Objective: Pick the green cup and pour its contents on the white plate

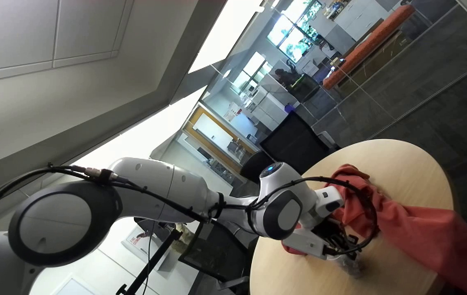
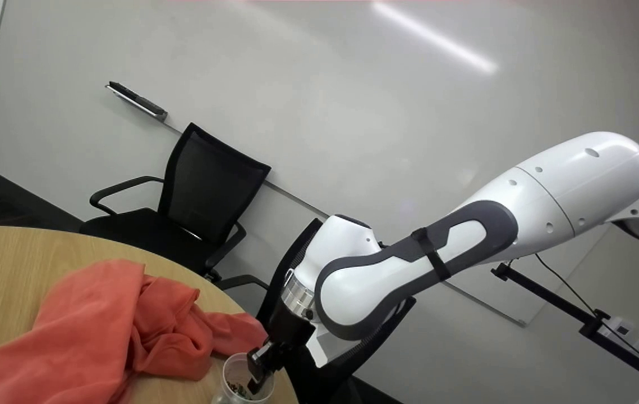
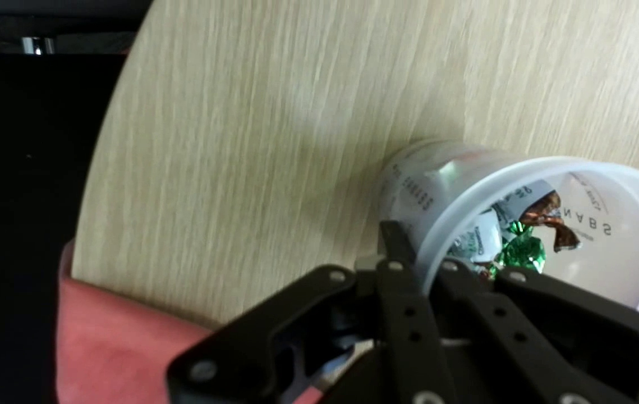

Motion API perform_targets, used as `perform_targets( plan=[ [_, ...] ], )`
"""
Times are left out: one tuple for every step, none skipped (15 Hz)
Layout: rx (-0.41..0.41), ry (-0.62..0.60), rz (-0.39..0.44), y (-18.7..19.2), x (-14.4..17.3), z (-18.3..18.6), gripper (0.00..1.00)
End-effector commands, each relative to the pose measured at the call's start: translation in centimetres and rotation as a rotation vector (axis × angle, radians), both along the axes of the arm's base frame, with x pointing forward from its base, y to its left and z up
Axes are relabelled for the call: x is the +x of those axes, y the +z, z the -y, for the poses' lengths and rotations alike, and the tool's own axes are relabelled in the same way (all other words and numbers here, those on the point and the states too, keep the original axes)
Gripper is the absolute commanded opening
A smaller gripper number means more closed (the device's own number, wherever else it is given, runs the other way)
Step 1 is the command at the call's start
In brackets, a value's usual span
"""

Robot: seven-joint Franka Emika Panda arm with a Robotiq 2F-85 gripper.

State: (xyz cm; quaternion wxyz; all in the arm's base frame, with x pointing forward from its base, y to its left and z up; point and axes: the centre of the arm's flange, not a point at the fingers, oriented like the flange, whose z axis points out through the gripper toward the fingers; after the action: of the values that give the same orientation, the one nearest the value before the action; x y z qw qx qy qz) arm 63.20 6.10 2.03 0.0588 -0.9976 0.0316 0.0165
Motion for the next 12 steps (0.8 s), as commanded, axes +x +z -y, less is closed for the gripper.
perform_targets(
  plan=[
    [-0.011, -0.015, -0.011, 3.9, -0.7, -0.8, 0.01],
    [-0.023, -0.019, 0.002, 5.2, -0.9, -0.9, 0.01],
    [-0.027, -0.019, 0.01, 6.3, -1.0, -0.9, 0.01],
    [-0.051, -0.022, 0.024, 7.6, -1.2, -1.1, 0.01],
    [-0.08, -0.015, 0.032, 8.6, -1.3, -1.2, 0.01],
    [-0.112, -0.008, 0.042, 9.4, -1.4, -1.2, 0.01],
    [-0.17, -0.005, 0.049, 9.9, -1.4, -1.3, 0.01],
    [-0.219, -0.002, 0.052, 10.4, -1.4, -1.2, 0.01],
    [-0.277, 0.002, 0.062, 10.7, -1.6, -1.4, 0.01],
    [-0.325, 0.008, 0.069, 10.9, -1.7, -1.4, 0.01],
    [-0.37, 0.013, 0.073, 11.0, -1.8, -1.5, 0.01],
    [-0.414, 0.022, 0.075, 10.9, -1.9, -1.8, 0.01]
  ],
)
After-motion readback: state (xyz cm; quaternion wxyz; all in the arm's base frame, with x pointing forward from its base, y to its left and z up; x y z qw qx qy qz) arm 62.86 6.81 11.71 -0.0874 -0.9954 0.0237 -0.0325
